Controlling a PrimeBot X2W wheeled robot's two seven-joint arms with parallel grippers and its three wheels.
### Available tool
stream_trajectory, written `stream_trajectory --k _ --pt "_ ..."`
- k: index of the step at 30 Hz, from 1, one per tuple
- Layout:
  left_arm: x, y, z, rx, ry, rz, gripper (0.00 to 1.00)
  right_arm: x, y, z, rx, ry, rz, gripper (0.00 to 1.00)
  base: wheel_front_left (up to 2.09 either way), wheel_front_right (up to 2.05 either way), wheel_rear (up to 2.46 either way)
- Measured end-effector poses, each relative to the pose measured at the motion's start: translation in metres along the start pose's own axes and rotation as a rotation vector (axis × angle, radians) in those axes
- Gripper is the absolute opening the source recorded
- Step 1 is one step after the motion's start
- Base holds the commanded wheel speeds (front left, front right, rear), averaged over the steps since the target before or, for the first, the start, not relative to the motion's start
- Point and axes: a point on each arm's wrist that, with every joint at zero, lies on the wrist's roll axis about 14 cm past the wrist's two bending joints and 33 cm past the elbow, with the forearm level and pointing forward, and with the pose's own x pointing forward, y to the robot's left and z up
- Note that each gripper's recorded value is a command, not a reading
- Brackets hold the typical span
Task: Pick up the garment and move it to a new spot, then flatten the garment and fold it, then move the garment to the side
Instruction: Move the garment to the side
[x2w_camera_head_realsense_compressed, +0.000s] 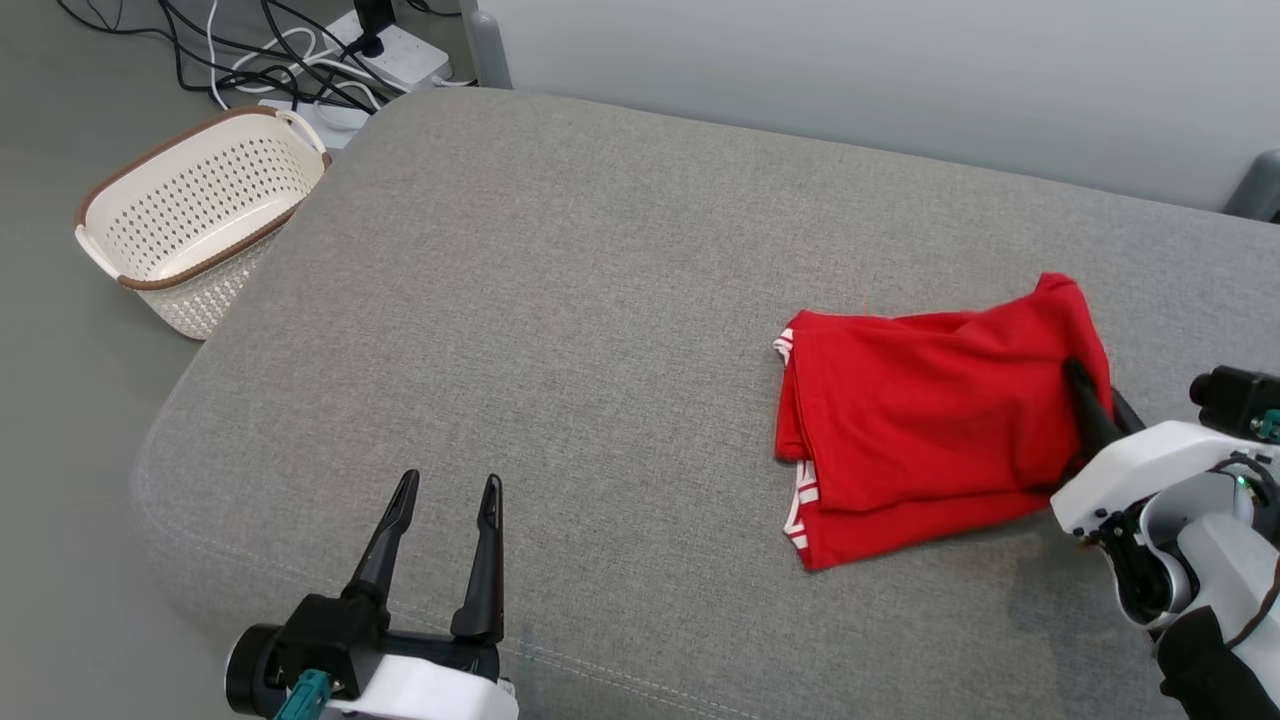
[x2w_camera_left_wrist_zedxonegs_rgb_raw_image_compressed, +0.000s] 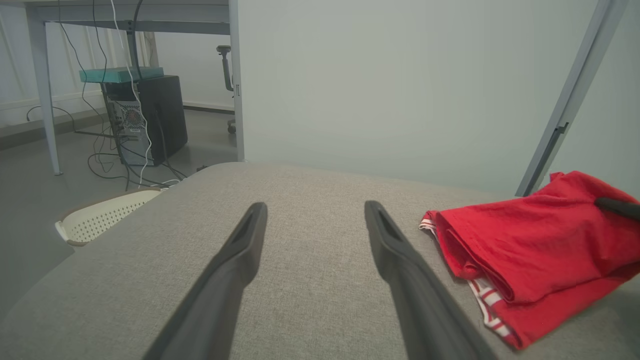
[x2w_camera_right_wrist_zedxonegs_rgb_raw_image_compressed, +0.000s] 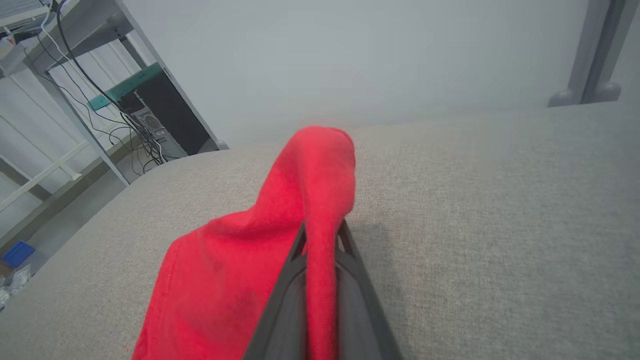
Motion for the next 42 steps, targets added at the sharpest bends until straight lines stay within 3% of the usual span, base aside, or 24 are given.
stream_trajectory --k 16,25,27,42 --pt "0.026 -0.036 0.002 -0.055 -0.011 -0.106 1.0 -0.027 -0.033 0.021 -0.04 -0.106 -0.092 0.0 0.0 0.0 0.0" --pt "0.052 -0.096 -0.005 -0.081 -0.002 -0.285 1.0 -0.07 -0.079 0.038 -0.022 -0.186 -0.231 0.0 0.0 0.0 0.0" --pt "0.058 -0.121 -0.009 -0.091 0.007 -0.364 1.0 -0.089 -0.097 0.041 -0.01 -0.21 -0.29 0.0 0.0 0.0 0.0" --pt "0.061 -0.229 -0.027 -0.15 0.05 -0.663 1.0 -0.171 -0.15 0.039 0.012 -0.258 -0.512 0.0 0.0 0.0 0.0"
